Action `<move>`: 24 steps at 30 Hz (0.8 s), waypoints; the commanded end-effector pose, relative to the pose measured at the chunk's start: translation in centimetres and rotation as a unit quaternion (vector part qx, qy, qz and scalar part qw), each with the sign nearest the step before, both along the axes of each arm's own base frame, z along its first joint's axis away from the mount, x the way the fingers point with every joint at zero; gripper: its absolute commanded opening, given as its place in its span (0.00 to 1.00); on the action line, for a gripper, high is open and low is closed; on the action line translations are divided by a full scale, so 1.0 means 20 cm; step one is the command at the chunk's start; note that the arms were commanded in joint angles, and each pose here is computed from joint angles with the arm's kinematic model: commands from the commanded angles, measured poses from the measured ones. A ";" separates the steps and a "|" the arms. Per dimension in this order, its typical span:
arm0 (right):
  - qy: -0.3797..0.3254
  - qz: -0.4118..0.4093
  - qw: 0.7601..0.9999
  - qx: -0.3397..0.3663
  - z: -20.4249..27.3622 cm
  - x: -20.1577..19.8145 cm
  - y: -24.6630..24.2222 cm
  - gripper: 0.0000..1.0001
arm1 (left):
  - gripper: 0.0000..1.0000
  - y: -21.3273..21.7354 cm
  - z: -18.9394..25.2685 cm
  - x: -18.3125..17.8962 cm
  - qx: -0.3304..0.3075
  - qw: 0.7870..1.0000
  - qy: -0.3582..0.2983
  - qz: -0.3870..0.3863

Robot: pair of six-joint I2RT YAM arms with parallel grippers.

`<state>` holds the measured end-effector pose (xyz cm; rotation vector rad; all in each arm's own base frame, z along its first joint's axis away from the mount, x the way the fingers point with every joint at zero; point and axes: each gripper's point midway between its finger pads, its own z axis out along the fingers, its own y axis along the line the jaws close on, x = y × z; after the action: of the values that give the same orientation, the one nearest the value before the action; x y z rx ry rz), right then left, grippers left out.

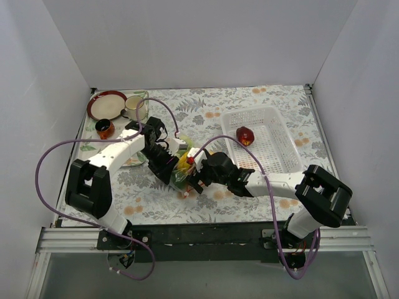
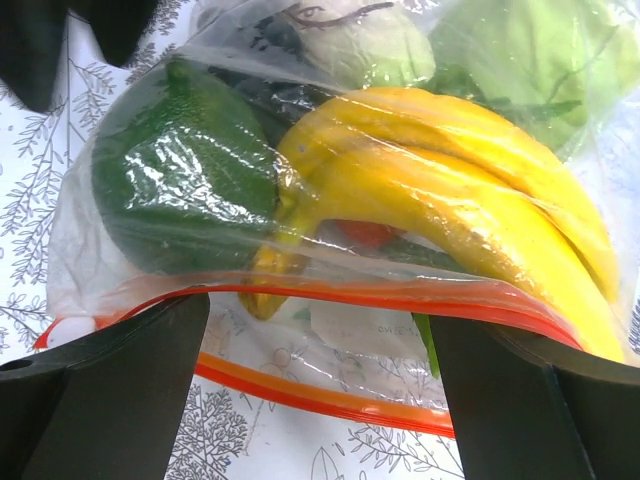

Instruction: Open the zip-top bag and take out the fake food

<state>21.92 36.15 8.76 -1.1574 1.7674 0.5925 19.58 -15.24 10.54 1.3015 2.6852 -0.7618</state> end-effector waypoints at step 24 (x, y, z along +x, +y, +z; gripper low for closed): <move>-0.012 -0.056 0.998 0.026 -0.05 0.10 -0.15 0.98 | 0.33 0.09 -0.55 0.18 0.105 0.992 -0.070 -0.027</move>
<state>22.02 32.79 5.06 -1.1282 1.8511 0.5290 22.32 -15.73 1.93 1.3551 2.6717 -0.5861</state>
